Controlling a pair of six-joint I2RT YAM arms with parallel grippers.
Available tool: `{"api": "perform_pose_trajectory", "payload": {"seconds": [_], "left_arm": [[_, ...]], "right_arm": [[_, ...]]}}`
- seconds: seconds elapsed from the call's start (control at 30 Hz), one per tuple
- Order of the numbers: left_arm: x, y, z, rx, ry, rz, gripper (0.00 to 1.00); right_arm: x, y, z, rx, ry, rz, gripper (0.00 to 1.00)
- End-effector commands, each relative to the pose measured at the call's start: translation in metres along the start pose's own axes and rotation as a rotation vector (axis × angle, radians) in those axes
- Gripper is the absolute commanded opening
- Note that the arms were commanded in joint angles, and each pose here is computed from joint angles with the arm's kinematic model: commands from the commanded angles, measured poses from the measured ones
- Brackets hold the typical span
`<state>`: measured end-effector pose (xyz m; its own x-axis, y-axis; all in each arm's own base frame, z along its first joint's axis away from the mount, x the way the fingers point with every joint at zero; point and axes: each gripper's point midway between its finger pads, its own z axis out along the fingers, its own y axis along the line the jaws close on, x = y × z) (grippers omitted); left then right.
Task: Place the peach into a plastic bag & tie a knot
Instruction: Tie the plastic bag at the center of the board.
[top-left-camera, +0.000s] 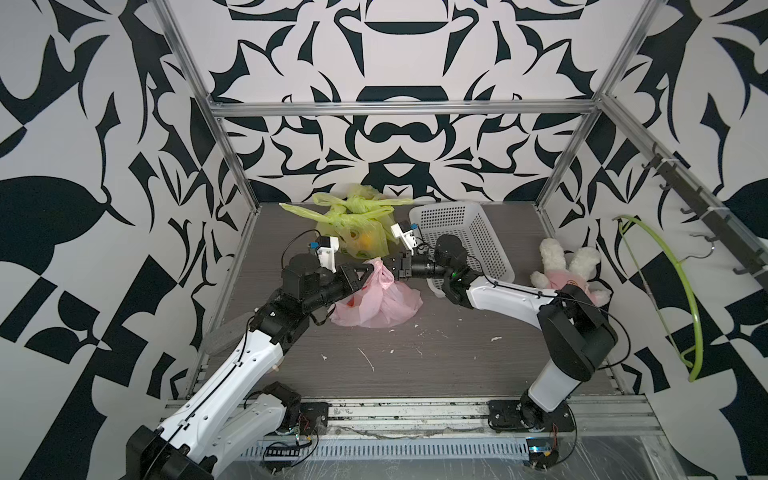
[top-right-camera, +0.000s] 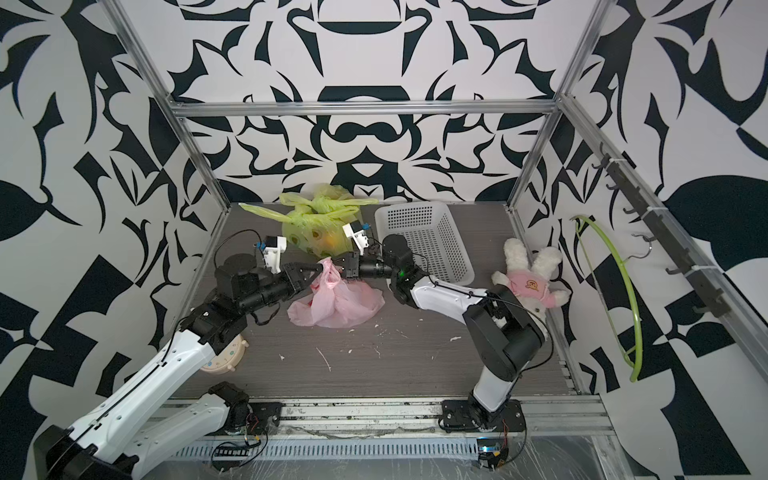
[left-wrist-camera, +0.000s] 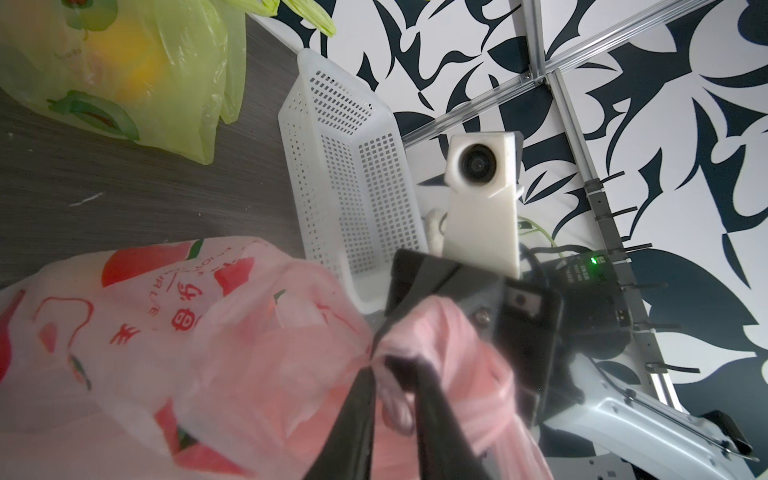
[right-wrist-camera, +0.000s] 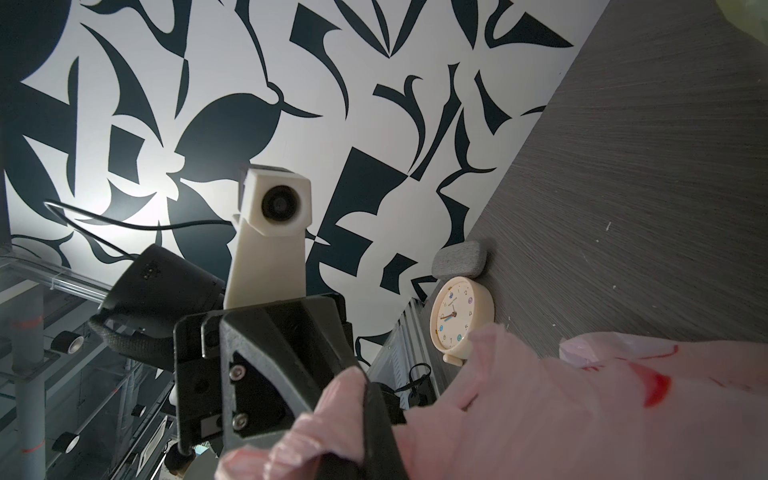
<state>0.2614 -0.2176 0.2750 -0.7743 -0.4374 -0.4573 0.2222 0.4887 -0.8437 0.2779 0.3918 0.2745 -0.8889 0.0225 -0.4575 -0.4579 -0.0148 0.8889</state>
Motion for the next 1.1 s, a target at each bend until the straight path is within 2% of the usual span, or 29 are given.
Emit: {"api": "perform_pose_trajectory", "payload": {"seconds": [0.0, 0.1, 0.33, 0.5, 0.7, 0.8, 1.07], "left_arm": [[-0.008, -0.017, -0.004, 0.052, -0.019, 0.025, 0.11], [-0.008, -0.02, -0.005, 0.06, -0.022, 0.037, 0.0], [-0.007, -0.021, -0.01, 0.068, -0.031, 0.1, 0.0], [-0.009, -0.01, -0.014, 0.005, -0.055, 0.136, 0.0], [-0.012, -0.008, -0.021, -0.02, -0.082, 0.165, 0.0], [-0.013, -0.007, -0.023, -0.028, -0.087, 0.174, 0.0], [-0.015, -0.009, -0.026, -0.035, -0.092, 0.191, 0.0]], "right_arm": [[-0.008, 0.043, -0.002, -0.075, -0.007, -0.107, 0.0], [-0.009, 0.046, -0.002, -0.081, -0.005, -0.112, 0.0], [-0.007, 0.052, -0.001, -0.092, 0.023, -0.104, 0.0], [-0.002, 0.046, -0.006, -0.055, 0.06, -0.098, 0.01], [0.01, 0.038, -0.022, 0.056, 0.094, -0.136, 0.3], [0.014, 0.036, -0.032, 0.113, 0.101, -0.152, 0.4], [0.018, 0.038, -0.071, 0.304, 0.048, -0.147, 0.47]]}}
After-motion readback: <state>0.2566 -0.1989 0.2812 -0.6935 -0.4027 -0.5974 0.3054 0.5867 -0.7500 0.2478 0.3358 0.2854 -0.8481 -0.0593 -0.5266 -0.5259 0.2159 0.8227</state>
